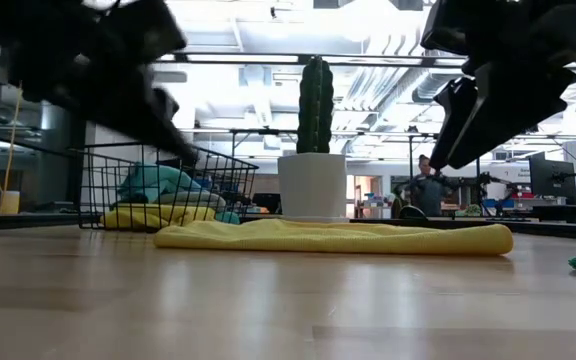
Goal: Fold microfiber towels
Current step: Fold the yellow microfiber towel on the table
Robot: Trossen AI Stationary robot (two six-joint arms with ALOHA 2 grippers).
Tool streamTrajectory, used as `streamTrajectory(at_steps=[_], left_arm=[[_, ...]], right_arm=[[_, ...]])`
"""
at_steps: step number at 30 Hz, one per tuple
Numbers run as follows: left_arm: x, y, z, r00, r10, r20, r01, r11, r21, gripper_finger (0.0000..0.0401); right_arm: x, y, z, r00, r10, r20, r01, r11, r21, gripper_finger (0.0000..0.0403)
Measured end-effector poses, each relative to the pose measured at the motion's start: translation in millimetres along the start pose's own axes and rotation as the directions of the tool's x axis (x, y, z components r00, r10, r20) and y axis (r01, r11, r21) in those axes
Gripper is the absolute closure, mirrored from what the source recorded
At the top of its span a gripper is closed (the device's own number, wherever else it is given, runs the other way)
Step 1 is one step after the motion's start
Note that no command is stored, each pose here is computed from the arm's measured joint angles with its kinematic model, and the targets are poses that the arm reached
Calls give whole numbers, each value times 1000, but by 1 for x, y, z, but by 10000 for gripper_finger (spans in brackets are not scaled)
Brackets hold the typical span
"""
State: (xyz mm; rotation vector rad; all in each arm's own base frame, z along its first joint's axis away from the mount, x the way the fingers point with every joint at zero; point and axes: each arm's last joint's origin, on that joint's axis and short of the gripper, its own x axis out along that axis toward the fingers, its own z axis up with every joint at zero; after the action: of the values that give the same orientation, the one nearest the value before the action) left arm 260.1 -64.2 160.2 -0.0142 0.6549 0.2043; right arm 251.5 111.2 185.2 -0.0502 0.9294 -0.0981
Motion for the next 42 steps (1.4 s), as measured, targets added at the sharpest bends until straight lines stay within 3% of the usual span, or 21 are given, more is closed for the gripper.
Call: streamTrajectory(at_steps=[4, 11, 20, 25, 28, 35, 39, 42], left_arm=[[3, 1, -15, 989, -30, -146, 32, 999, 8, 255], [19, -3, -30, 973, -36, -228, 69, 988, 135, 218], [37, 0, -44, 960, 22, -278, 29, 983, 180, 217], [39, -1, -45, 958, 7, -285, 46, 983, 180, 217], [37, -1, -44, 960, 0, -281, 47, 986, 162, 217], [37, -1, -44, 960, -5, -282, 50, 987, 153, 218], [38, -1, -45, 959, -7, -284, 50, 988, 144, 237], [38, -2, -45, 957, -10, -291, 50, 990, 129, 274]], right_arm=[[0, 0, 0, 1000, -2, -3, 2, 1000, 0, 208], [0, -1, -1, 1000, -4, -8, 4, 1000, 7, 208], [0, -1, -2, 1000, -5, -19, 6, 998, 55, 208], [4, 2, -9, 988, 109, -106, -105, 994, 39, 208], [13, 3, -20, 978, 125, -164, -124, 992, 15, 208], [39, 3, -40, 968, 40, -247, -55, 997, -55, 210], [45, 6, -41, 965, 43, -259, -64, 995, -76, 228], [45, 7, -42, 966, 39, -254, -60, 995, -77, 257]])
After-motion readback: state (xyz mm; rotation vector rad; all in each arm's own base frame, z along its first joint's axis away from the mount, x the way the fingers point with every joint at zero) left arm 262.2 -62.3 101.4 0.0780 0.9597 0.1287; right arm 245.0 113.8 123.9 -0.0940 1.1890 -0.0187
